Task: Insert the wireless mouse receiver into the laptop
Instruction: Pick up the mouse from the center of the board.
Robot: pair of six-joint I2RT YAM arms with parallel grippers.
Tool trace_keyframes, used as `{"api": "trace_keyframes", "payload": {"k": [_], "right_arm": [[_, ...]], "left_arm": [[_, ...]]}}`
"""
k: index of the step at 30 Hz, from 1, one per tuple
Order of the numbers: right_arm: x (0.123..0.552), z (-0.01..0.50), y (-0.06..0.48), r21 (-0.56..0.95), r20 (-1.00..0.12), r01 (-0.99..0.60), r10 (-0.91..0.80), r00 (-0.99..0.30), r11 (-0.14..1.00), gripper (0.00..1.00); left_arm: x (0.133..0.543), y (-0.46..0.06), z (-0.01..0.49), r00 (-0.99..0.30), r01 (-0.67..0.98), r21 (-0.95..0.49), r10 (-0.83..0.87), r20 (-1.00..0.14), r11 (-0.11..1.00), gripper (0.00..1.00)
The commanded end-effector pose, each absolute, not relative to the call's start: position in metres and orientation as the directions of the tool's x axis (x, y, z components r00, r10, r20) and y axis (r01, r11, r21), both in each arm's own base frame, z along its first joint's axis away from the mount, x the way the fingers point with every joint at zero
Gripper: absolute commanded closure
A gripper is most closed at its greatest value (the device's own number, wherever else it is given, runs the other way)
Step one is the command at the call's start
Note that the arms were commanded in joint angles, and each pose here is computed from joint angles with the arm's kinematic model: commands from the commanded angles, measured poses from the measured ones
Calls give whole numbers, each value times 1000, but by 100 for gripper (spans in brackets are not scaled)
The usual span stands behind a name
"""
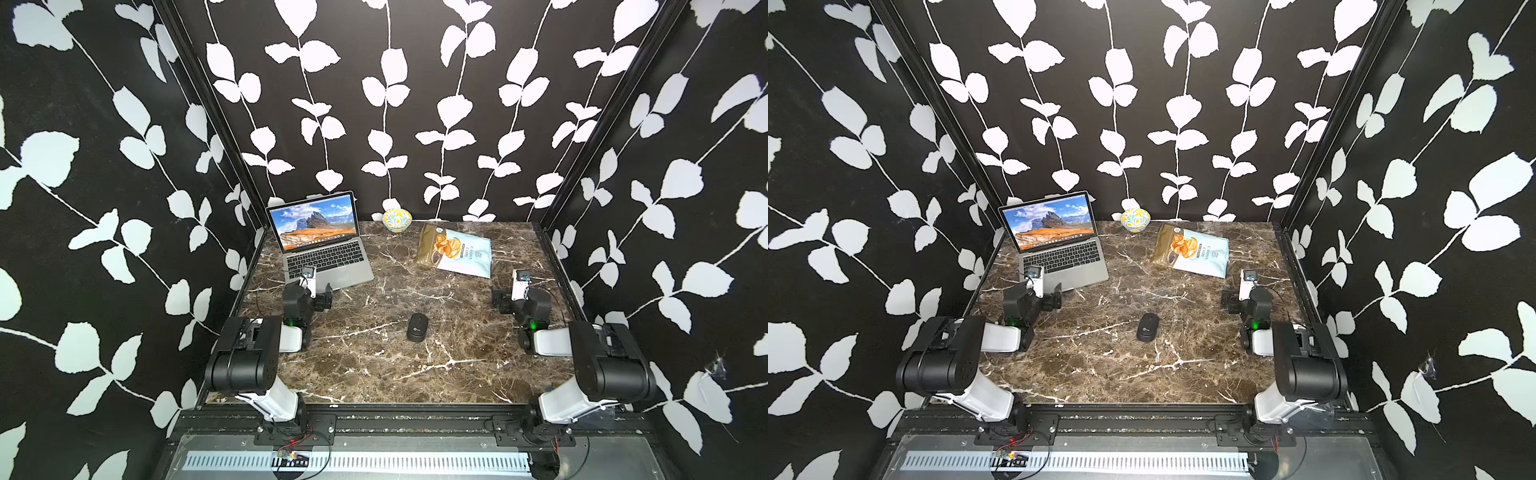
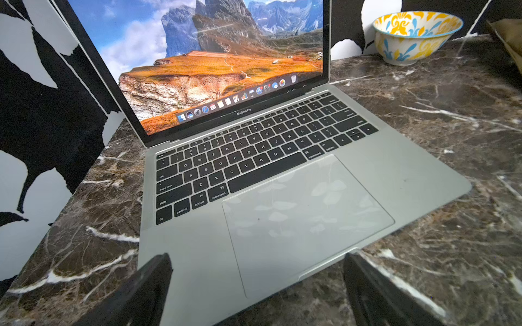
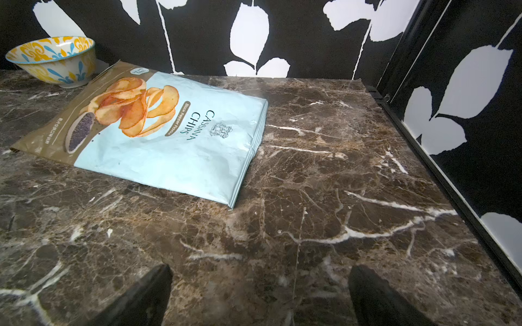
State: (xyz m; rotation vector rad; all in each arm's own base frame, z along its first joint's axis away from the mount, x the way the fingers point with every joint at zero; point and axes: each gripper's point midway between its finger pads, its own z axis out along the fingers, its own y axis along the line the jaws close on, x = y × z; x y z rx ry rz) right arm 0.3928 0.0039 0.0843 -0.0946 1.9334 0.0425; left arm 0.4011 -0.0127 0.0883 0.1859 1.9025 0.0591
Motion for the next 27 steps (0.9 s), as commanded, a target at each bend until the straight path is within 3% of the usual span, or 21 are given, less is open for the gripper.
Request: {"api": "trace_keyframes", "payload": {"k": [1, 10, 12, 15, 18, 21, 27], "right_arm": [[397, 94, 3, -20, -946, -79, -44, -321, 997, 1], [396, 95, -4, -16, -948, -35, -26, -318, 999, 0], [394, 102, -13, -10, -952, 21, -4, -307, 1000, 1], [387, 133, -6, -17, -953, -19, -22, -304, 1000, 4], [372, 162, -13, 211, -882, 141, 251, -399, 967, 6], [361, 182, 31, 386, -818, 76, 379, -433, 919, 19], [306, 133, 129, 349, -712, 61, 308, -632, 935, 17]], "left_arm": [[405, -14, 99, -295, 102, 129, 154, -943, 986, 2], [405, -14, 99, -295, 100, 128, 152, -943, 987, 2], [404, -16, 104, -284, 109, 129, 155, -946, 986, 2], [394, -24, 134, -274, 148, 135, 172, -946, 980, 2], [381, -28, 174, -310, 116, 58, 92, -946, 992, 2], [363, -69, 201, -260, 238, 65, 128, -957, 969, 2], [320, -156, 196, -204, 492, 134, 264, -943, 860, 2]]}}
